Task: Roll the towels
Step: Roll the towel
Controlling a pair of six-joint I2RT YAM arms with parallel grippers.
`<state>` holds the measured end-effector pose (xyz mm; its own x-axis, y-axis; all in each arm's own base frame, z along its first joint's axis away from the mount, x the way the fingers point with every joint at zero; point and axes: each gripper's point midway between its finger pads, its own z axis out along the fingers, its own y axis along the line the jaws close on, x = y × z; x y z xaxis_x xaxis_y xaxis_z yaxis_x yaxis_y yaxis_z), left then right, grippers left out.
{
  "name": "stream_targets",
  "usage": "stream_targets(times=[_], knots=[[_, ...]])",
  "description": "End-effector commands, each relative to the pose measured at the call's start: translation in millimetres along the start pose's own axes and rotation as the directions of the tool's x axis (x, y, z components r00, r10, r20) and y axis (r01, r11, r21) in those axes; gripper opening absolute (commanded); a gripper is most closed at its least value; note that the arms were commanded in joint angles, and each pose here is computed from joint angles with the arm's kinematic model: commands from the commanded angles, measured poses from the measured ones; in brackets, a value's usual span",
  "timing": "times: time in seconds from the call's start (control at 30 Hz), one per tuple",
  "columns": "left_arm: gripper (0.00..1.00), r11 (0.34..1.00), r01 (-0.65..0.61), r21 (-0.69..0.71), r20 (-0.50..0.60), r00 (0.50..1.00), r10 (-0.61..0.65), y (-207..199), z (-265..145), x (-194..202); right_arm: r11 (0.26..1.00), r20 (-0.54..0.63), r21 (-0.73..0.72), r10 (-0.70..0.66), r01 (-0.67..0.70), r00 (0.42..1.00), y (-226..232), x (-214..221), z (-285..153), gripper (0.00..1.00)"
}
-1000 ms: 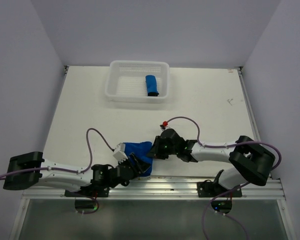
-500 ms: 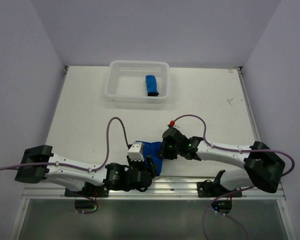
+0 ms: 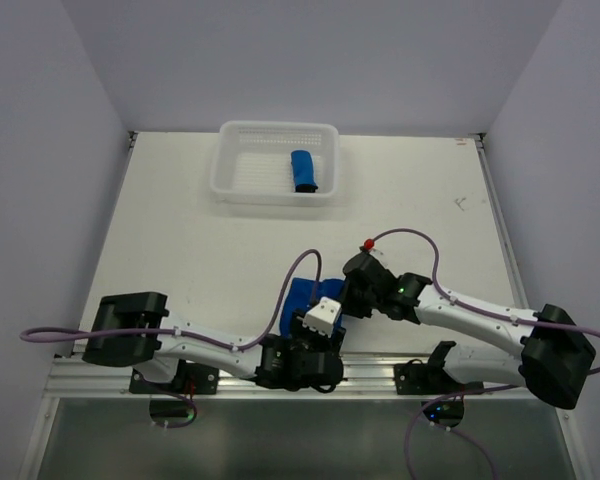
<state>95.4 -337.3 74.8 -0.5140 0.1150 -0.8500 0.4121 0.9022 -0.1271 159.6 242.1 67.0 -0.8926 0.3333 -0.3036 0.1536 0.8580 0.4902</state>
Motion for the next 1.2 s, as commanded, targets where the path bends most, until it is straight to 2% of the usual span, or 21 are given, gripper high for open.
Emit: stream_targets(times=[0.0,0.13,0.37,0.77,0.87,0.9,1.07,1.17], knots=[[0.7,0.998,-0.057,-0.015,0.089,0.994,0.058,-21,4,-23,0.998,0.029,0.043,0.036,-0.037,0.999,-13,-5,-3,0.09],[0.69,0.997,-0.068,-0.027,0.111,0.991,0.071,-27,3,-28,0.998,0.021,0.058,0.03,-0.031,0.999,-16,-4,-2,0.09],[0.7,0.998,-0.029,0.063,0.139,0.99,0.02,-41,-6,-36,0.997,0.006,0.066,0.039,-0.039,0.999,-18,-2,5,0.09],[0.64,0.994,-0.113,-0.006,0.074,0.991,0.113,-45,18,1,0.998,-0.02,0.048,0.047,-0.046,0.999,-12,-1,6,0.1],[0.53,0.992,-0.117,-0.035,0.065,0.991,0.119,-40,21,4,0.998,-0.021,0.046,0.047,-0.046,0.999,-13,-1,5,0.1],[0.46,0.991,-0.124,-0.043,0.059,0.99,0.127,-39,23,8,0.998,-0.024,0.048,0.047,-0.046,0.999,-13,0,5,0.1],[0.31,0.988,-0.123,-0.089,0.036,0.991,0.127,-30,28,16,0.997,-0.03,0.054,0.048,-0.047,0.998,-18,3,6,0.11],[0.14,0.988,-0.104,-0.113,0.029,0.994,0.108,-22,29,19,0.997,-0.03,0.065,0.047,-0.045,0.998,-23,4,7,0.12]])
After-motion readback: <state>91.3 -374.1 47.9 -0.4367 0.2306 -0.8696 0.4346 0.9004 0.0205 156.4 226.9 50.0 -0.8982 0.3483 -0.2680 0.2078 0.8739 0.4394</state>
